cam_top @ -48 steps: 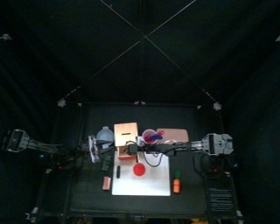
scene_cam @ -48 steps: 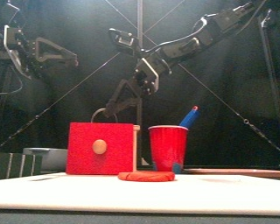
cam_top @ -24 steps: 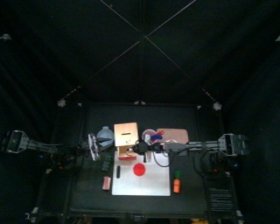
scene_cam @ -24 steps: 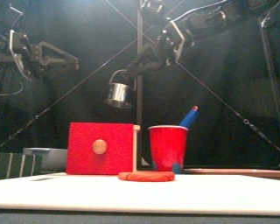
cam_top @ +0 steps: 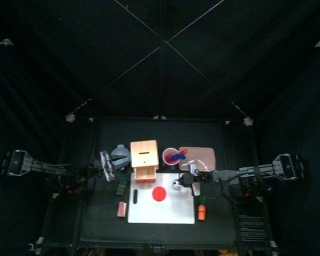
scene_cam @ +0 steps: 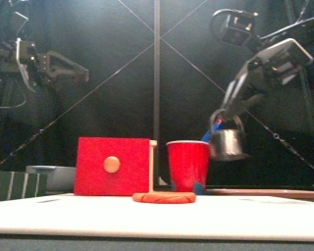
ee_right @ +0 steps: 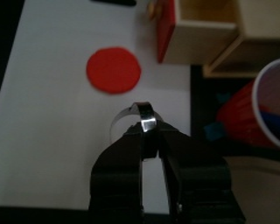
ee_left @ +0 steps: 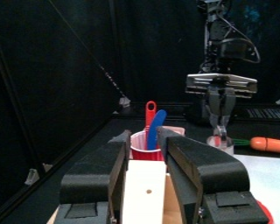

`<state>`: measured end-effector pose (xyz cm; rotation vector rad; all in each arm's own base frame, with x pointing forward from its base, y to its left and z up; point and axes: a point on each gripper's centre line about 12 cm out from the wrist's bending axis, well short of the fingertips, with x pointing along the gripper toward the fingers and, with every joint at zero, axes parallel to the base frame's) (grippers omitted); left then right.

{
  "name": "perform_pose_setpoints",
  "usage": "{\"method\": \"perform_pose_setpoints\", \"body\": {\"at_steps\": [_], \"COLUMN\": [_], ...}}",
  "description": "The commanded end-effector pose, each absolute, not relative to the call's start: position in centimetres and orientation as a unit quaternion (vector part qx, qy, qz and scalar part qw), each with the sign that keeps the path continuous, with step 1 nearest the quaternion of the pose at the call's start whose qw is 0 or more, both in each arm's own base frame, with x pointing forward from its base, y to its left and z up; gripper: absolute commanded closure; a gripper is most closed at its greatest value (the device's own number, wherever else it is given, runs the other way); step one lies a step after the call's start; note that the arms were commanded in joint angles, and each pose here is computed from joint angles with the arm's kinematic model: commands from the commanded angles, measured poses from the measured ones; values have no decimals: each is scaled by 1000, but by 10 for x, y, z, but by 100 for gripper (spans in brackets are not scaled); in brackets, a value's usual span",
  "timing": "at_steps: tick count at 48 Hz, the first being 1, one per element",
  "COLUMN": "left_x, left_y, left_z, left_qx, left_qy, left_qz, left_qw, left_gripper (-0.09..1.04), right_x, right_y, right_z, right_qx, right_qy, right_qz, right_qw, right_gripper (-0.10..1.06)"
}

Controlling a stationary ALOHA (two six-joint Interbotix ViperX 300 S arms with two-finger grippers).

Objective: Get the cutter from the drawer then cut the dough then place the extra dough in the bowl
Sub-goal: Place the cutter on the board

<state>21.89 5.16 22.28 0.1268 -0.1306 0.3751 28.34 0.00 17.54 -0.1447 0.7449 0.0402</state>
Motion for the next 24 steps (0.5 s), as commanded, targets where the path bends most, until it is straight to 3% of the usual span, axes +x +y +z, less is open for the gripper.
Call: {"method": "perform_pose_setpoints", "body": {"at_steps": [1, 13, 24], "left_x": [230, 236, 236], "left_y": [57, 63, 85], "left_z": [234, 229, 225], "left_qx": [60, 56, 57], "left_qy": [-67, -51, -35], "left_qz": [193, 203, 246], "left_qw": [977, 976, 967], "left_gripper": [23, 22, 21], "right_x": [286, 288, 292], "right_y": [-1, 0, 0], "right_z": [175, 167, 171], "right_qx": [-82, -86, -74], "right_qy": [359, 371, 367], "right_qz": [22, 26, 22], "right_qw": [929, 924, 927], "right_gripper": [55, 52, 34]}}
